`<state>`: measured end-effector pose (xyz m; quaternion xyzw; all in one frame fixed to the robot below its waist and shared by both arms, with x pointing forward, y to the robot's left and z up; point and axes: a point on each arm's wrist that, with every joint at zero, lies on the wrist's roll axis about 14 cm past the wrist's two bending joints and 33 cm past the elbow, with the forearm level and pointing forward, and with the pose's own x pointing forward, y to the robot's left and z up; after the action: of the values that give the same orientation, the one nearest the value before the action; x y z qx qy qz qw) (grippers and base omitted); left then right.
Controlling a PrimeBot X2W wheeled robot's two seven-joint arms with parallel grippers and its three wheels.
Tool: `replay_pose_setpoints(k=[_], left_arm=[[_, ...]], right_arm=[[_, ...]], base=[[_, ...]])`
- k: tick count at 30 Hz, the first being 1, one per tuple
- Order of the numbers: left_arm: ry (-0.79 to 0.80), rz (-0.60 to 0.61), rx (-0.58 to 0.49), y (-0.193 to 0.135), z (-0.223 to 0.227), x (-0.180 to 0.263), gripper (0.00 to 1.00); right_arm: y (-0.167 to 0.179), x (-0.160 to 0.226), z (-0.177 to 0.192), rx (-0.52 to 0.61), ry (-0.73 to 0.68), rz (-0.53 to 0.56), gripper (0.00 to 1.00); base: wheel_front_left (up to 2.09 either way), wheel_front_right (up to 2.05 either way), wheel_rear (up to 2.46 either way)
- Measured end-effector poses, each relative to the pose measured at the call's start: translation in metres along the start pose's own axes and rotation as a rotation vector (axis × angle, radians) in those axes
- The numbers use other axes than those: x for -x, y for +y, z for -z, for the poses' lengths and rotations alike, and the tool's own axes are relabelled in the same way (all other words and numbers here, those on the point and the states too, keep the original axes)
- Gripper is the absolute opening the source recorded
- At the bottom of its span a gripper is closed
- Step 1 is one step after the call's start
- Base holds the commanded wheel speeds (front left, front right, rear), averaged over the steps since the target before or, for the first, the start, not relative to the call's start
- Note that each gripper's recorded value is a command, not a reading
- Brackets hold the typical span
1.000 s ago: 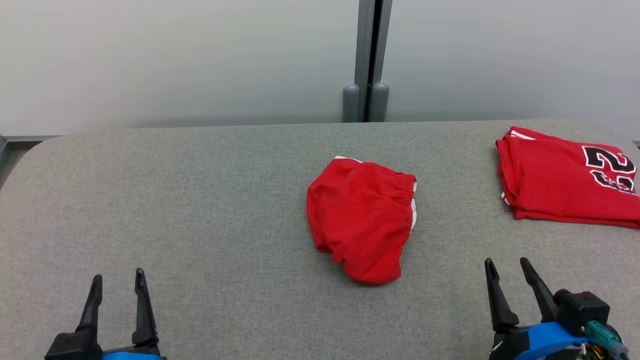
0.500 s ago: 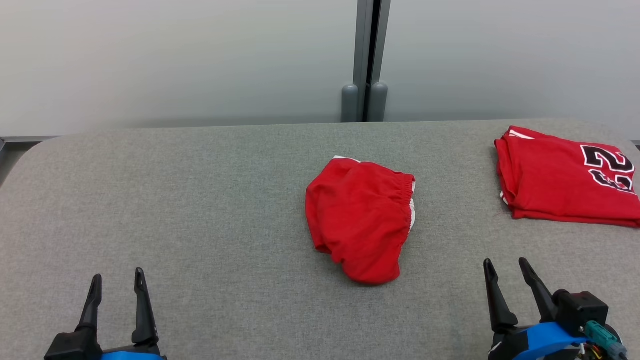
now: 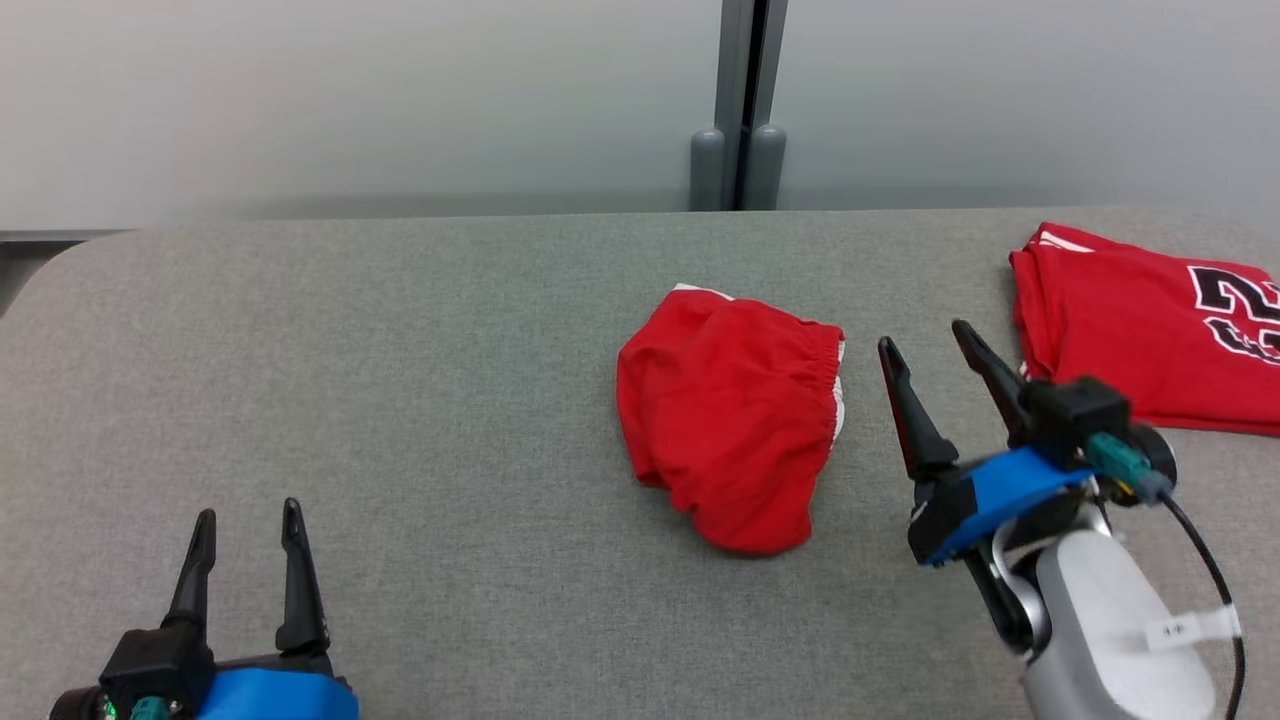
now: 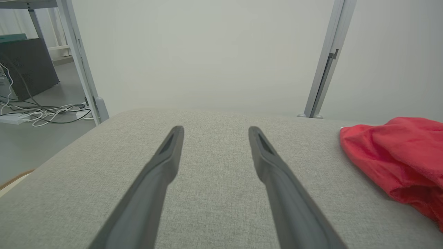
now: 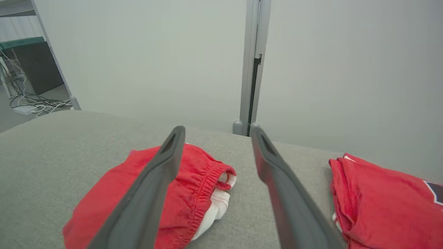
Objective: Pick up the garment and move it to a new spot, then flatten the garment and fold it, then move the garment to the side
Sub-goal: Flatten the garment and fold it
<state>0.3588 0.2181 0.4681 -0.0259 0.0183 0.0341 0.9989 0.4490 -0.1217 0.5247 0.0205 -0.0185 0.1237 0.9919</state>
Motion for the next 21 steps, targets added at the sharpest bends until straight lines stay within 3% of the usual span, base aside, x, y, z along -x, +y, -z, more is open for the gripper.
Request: replay_pose_setpoints(k=[5,10,14,21], left_arm=[[-0.001,-0.004,0.000,0.000,0.000,-0.008,1.00],[0.014,-0.028,0.007,0.006,0.005,-0.010,1.00],[0.025,-0.049,0.007,0.013,0.008,-0.010,1.00],[0.037,-0.068,0.005,0.019,0.012,-0.011,1.00]], right_arm=[[0.007,-0.038,0.005,0.045,0.057,-0.059,1.00],[0.006,-0.054,0.046,0.043,0.199,-0.073,1.00],[0.013,-0.053,0.086,0.006,0.313,-0.086,1.00],[0.037,-0.051,0.122,-0.108,0.411,-0.107,1.00]], base=[[0.00,0.00,0.00],[0.00,0.00,0.00],[0.00,0.00,0.00],[0.00,0.00,0.00]])
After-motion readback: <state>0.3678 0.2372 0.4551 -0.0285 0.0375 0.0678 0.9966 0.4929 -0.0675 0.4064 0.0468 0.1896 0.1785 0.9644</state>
